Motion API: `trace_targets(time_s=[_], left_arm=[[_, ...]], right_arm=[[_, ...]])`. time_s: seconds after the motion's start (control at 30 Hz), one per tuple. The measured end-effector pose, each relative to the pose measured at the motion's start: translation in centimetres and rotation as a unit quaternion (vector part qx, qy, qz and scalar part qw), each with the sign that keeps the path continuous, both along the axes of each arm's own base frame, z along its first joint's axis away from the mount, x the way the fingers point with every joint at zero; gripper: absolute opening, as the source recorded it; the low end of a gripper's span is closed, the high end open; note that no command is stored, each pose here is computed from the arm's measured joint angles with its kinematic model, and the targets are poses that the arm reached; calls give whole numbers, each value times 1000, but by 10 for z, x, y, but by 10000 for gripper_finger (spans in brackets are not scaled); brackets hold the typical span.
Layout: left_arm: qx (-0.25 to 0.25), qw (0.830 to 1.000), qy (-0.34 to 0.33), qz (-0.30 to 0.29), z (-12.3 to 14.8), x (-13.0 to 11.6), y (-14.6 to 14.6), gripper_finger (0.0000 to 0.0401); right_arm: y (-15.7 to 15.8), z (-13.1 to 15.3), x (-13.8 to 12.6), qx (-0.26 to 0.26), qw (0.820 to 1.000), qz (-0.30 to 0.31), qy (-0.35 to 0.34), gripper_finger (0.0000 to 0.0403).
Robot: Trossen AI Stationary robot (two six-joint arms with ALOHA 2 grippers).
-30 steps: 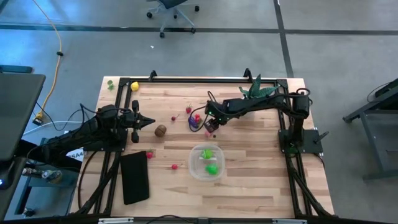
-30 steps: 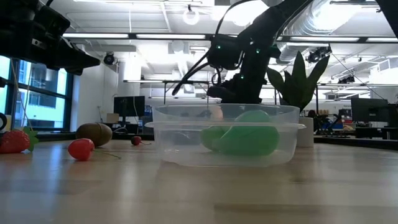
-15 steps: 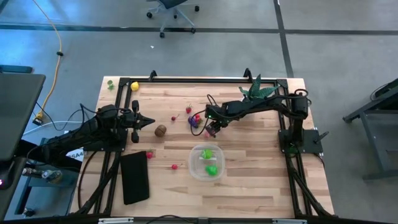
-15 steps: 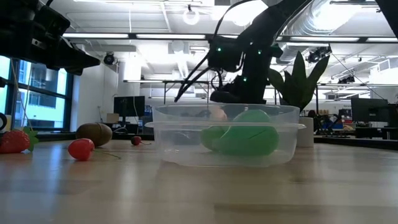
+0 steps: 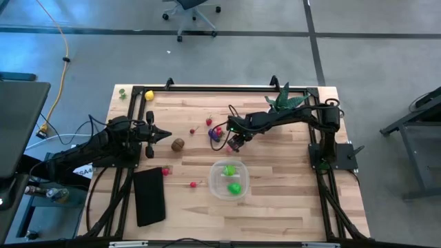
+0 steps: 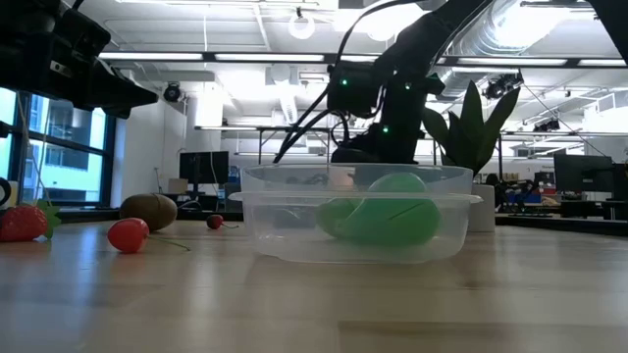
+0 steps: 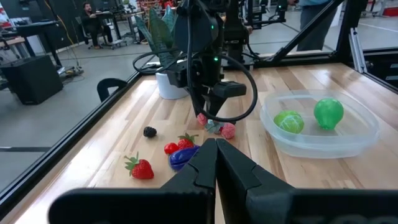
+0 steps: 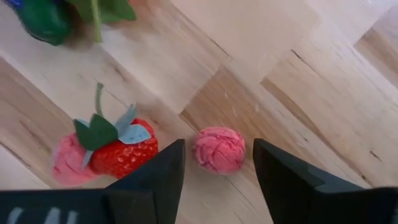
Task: Pick and placing Produce into tupperware
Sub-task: Put the pink peach into the transparent container
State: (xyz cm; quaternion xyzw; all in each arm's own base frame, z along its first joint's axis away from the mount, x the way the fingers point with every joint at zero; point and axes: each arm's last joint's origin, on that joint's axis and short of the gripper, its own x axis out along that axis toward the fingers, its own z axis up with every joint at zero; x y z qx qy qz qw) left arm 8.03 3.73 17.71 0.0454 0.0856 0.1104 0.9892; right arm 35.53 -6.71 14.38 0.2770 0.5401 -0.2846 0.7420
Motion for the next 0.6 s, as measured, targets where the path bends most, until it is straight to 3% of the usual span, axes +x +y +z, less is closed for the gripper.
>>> trace_targets(time_s=[0.6], left_arm=[[0,1000,0,0,0,0,0,1]], right_arm=[[1,0,0,10,1000,7,-2,113]])
